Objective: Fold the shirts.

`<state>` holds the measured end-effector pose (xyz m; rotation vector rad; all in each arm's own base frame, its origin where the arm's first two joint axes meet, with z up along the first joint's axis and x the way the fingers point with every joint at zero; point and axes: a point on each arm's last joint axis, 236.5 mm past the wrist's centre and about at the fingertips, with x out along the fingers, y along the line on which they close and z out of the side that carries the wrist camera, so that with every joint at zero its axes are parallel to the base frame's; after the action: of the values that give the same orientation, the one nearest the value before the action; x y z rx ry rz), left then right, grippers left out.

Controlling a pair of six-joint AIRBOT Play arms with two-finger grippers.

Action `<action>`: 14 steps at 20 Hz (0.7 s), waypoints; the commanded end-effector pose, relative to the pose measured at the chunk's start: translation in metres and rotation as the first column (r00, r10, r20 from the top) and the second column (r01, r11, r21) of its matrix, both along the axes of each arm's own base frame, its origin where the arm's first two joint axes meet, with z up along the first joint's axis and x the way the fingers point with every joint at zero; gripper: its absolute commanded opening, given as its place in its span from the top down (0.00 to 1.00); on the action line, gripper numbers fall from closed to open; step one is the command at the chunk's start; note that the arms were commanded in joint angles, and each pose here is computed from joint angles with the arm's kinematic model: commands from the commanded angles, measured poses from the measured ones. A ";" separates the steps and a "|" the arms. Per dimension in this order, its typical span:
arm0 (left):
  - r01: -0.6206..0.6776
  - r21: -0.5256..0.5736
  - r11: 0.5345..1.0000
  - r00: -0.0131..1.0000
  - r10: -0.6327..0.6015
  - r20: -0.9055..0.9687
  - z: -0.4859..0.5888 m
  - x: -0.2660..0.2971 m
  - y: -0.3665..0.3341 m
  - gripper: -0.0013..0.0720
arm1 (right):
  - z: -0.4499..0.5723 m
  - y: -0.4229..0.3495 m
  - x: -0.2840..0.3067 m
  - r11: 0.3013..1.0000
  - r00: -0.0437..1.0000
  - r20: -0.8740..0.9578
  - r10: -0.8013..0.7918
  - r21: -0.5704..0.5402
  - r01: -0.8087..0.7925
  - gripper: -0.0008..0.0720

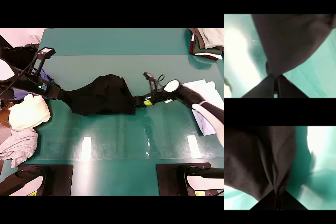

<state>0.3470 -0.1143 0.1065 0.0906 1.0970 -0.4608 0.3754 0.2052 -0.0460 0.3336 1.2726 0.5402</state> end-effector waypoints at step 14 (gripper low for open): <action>-0.048 0.001 0.999 0.990 0.048 0.135 0.052 0.023 0.017 0.95 | 0.164 -0.215 -0.062 0.905 0.889 0.305 -0.340 -0.152 0.398 0.96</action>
<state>0.3703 -0.0944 0.1572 0.1073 0.9700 -0.3931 0.3218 -0.0003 0.1047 0.3083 0.9916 0.1450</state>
